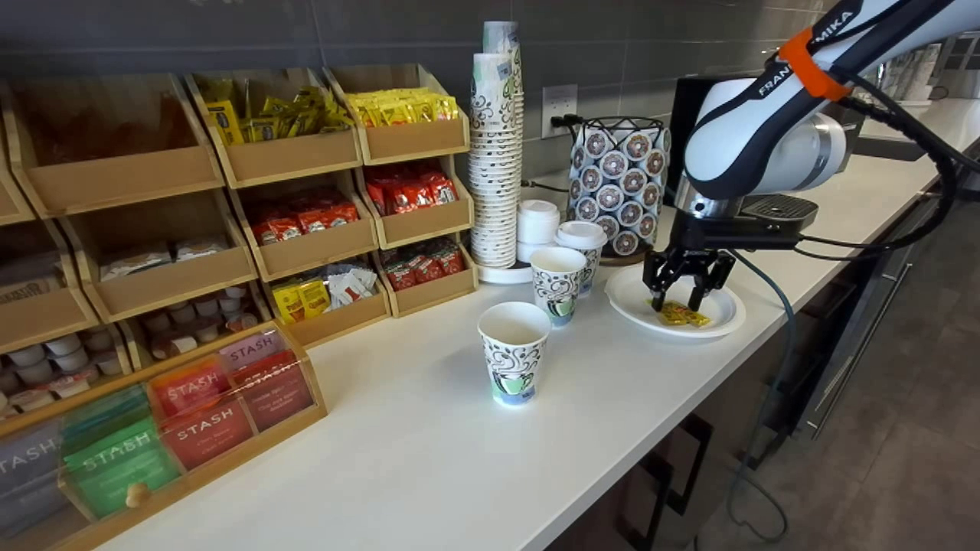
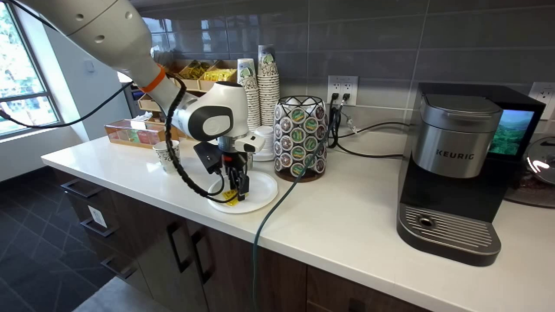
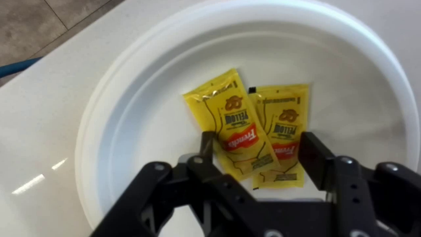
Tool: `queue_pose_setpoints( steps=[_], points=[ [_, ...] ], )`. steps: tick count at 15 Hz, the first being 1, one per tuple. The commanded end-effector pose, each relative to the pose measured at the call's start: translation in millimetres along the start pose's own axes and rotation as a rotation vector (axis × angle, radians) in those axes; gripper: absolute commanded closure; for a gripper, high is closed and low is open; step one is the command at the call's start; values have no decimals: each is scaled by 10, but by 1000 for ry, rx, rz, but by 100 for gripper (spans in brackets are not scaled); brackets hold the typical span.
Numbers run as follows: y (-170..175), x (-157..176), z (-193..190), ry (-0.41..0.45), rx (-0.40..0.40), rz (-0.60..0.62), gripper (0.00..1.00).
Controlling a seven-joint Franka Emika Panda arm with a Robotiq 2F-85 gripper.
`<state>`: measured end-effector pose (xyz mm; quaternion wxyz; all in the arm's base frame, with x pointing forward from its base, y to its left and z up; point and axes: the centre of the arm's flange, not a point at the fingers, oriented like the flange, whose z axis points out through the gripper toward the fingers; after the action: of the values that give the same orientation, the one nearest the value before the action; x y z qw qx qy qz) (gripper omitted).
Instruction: Move the sachets from the plate to the cup in the middle
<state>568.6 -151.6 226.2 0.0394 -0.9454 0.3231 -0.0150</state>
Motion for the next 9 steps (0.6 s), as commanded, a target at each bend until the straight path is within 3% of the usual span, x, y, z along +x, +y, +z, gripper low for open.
queue_pose_setpoints(
  steps=[1,2,3,4,7,9],
  points=[
    [-19,69,21,1,7,15,44],
    [-25,78,10,3,7,14,50],
    [-30,85,0,5,8,13,49],
    [-36,92,-11,6,7,12,60],
    [-69,121,-42,8,0,3,69],
    [-95,131,-63,12,-4,-6,51]
  ],
)
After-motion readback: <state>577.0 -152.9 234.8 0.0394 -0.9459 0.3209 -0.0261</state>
